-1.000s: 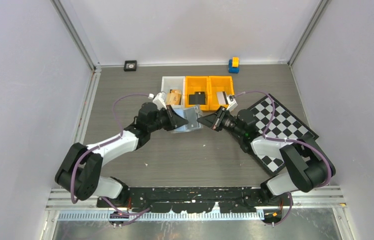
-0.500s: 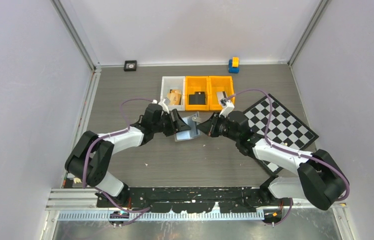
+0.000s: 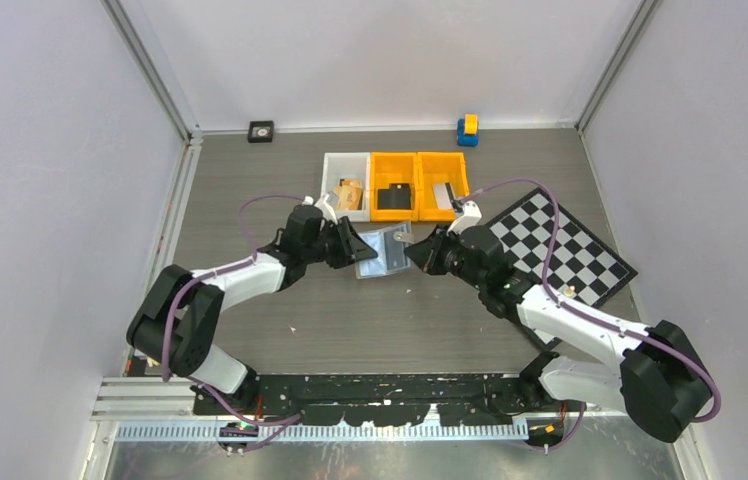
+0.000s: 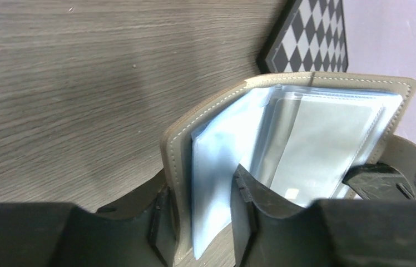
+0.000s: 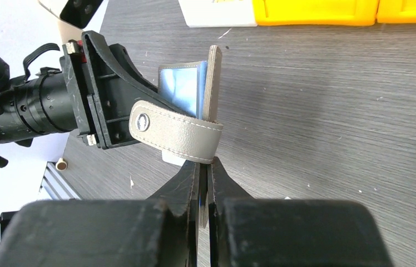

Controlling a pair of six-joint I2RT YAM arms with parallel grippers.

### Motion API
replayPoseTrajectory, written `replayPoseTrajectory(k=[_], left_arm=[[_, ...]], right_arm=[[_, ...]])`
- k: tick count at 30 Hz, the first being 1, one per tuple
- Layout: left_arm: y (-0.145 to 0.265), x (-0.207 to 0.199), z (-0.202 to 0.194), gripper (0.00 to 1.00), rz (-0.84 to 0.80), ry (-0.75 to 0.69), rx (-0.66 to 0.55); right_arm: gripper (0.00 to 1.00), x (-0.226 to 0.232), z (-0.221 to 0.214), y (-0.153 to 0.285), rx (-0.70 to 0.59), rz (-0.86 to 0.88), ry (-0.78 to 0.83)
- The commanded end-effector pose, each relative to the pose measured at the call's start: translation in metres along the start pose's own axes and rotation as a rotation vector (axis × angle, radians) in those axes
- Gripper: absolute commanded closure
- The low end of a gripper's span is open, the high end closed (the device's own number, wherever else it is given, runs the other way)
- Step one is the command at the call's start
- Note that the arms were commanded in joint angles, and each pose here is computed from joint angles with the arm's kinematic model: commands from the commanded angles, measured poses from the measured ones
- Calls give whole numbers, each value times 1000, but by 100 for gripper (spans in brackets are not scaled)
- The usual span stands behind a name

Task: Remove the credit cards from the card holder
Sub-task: Remove the credit card from the card holder.

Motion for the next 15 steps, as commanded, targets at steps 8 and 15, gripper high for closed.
replayPoseTrajectory(k=[8, 15], left_arm=[[-7, -6, 9, 100, -33, -32, -13], [-13, -14, 4, 100, -83, -45, 36]], right_arm=[[100, 48, 18, -7, -38, 332, 80], [99, 46, 6, -24, 28, 208, 123]])
Point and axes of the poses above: each gripper's point midway between its finger pads, its own y axis back along the fingers, its own x axis along the line the jaws close on, z = x × y, the point moved 8 cm from there along y, back along the fingers, and after that the axes turned 11 degrees about y, right-handed, at the moved point
